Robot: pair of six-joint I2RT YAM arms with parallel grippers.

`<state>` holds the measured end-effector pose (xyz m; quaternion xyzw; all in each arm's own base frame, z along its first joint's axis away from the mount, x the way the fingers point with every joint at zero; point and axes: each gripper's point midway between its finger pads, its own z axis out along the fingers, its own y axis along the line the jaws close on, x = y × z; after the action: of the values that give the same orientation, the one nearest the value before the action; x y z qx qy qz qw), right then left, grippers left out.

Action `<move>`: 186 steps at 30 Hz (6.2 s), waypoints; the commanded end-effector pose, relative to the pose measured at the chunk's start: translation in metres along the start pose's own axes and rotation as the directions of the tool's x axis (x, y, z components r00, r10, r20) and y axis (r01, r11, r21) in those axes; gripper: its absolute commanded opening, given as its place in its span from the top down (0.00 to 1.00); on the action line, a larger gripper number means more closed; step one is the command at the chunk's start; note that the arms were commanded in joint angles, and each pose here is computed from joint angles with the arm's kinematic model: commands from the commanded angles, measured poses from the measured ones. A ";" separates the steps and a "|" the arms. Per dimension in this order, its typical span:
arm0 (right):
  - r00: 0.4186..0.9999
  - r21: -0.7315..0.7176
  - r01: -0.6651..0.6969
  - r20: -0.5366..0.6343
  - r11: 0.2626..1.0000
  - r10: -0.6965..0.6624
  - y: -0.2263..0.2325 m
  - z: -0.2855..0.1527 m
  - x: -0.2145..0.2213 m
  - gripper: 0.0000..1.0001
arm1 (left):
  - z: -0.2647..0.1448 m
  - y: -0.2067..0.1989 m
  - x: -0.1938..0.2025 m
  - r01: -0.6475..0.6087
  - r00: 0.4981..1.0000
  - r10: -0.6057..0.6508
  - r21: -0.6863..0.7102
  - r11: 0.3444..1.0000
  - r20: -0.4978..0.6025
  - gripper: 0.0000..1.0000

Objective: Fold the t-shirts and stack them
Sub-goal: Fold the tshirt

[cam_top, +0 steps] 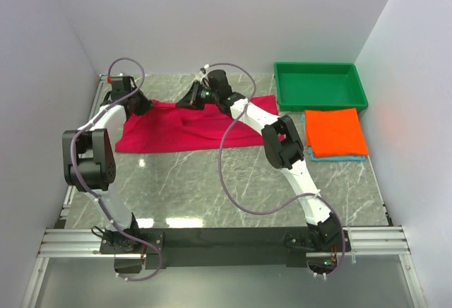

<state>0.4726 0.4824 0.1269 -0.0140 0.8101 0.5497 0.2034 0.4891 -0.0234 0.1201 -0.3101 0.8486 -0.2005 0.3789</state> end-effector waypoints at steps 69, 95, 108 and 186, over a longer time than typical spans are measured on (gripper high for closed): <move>0.883 0.650 -0.444 0.433 0.616 0.180 -0.227 -0.353 0.047 0.48 | -0.064 0.171 0.045 0.204 0.979 -0.197 -0.376 0.904 0.057 0.44; 0.845 0.643 -0.497 0.512 0.582 0.156 -0.222 -0.364 0.032 0.63 | -0.071 0.167 0.042 0.232 0.973 -0.223 -0.341 0.911 0.065 0.60; 0.830 0.662 -0.528 0.536 0.533 0.156 -0.229 -0.371 0.031 0.62 | -0.076 0.160 0.027 0.268 0.963 -0.240 -0.329 0.906 0.122 0.34; 0.978 0.433 0.110 0.113 0.895 -0.175 -0.056 -0.201 0.041 0.57 | -0.098 -0.017 0.043 -0.183 0.979 0.190 -0.097 0.978 0.075 0.45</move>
<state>0.3696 0.2900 0.1118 -0.0101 0.9035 0.3366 0.2650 0.3698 -0.0235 0.1348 -0.2949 0.8759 -0.0931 0.3704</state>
